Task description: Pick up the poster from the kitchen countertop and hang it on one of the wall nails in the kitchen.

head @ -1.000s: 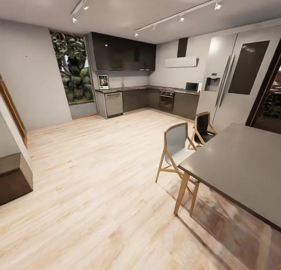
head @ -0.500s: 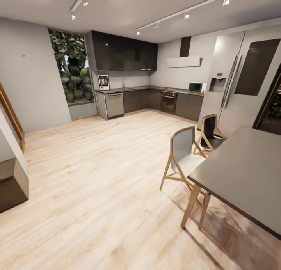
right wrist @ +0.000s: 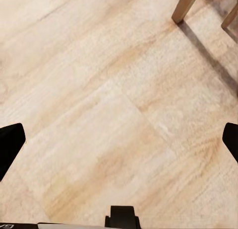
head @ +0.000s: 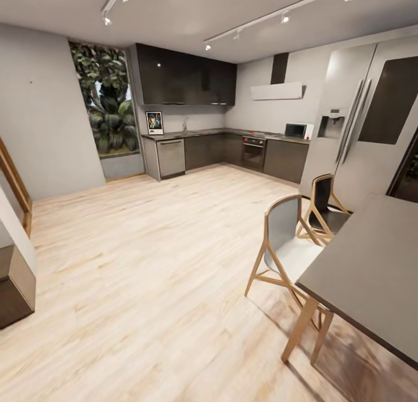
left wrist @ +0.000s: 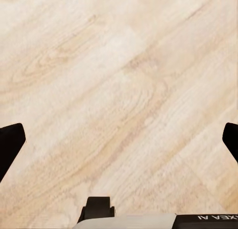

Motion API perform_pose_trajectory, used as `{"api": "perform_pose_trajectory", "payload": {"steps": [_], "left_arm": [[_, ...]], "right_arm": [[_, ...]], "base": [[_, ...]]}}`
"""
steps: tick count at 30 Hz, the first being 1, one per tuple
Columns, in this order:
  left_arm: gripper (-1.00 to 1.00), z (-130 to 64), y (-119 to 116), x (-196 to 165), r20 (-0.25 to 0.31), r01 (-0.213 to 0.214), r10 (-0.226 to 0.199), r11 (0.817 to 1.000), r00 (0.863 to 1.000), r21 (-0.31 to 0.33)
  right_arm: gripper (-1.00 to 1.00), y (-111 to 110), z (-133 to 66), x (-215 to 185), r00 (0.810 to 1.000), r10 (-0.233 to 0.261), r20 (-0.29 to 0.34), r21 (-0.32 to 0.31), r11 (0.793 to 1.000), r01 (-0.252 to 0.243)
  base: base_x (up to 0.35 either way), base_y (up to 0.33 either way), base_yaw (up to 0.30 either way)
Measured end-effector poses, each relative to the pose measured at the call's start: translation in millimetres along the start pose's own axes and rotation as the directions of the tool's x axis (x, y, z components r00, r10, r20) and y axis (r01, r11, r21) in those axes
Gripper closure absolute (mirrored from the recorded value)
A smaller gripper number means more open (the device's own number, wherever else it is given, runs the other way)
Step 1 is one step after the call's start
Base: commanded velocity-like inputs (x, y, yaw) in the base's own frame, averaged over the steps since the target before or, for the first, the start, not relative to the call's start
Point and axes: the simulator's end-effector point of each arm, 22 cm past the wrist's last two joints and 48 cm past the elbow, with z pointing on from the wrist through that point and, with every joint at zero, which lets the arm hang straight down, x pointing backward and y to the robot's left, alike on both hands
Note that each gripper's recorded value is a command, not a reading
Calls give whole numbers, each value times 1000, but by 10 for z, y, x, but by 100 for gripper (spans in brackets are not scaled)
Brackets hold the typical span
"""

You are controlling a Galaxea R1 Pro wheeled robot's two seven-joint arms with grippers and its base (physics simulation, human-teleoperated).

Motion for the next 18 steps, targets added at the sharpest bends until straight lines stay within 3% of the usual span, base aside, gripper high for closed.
{"api": "perform_pose_trajectory", "payload": {"steps": [14,18], "left_arm": [[-100,0,0,-2,0,0,0,1000,1000,0],[-100,0,1,-1,0,0,0,1000,1000,0]], "right_arm": [[-100,-11,0,1,1000,-1,-1,1,1000,1],[-100,0,0,1,1000,-1,0,0,1000,1]], "base": [[313,187,0],[302,217,121]]}}
